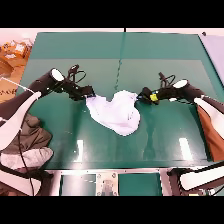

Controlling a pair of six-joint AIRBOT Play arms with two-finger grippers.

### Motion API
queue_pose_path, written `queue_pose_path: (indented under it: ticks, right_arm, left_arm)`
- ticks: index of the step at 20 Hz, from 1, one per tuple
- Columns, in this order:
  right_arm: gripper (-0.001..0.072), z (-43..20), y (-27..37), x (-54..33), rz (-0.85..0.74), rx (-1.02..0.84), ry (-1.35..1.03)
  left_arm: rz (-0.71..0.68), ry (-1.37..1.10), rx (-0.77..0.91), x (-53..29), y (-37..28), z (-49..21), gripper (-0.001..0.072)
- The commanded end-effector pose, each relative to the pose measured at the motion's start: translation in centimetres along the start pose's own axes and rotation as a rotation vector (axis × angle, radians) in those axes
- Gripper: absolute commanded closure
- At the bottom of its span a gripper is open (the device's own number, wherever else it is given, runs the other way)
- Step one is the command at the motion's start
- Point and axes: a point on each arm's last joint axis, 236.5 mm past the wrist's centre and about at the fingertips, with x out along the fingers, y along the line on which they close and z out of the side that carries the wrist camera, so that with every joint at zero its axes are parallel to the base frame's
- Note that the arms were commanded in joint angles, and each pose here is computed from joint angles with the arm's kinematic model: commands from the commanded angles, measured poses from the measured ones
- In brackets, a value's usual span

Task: Fold the shirts.

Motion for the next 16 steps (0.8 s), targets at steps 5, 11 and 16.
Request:
queue_pose_path:
  ticks: [5, 11, 16]
  right_arm:
    - [0.0700, 1.5, 1.0, 2.7, 0.040, -0.071, 0.019]
    - [0.0701, 7.1, 1.4, -7.5, 0.111, -0.089, -0.099]
    - [0.0701, 10.2, 7.3, -23.3, 0.129, -0.257, -0.408]
  left_arm:
    - [-0.063, 0.069, 0.022, 0.5, -1.7, -1.6, 0.0678]
    - [-0.076, 0.138, 0.082, -4.0, -3.8, -0.3, 0.0679]
    - [-0.122, 0.047, 0.188, -11.6, -9.9, 3.8, 0.0679]
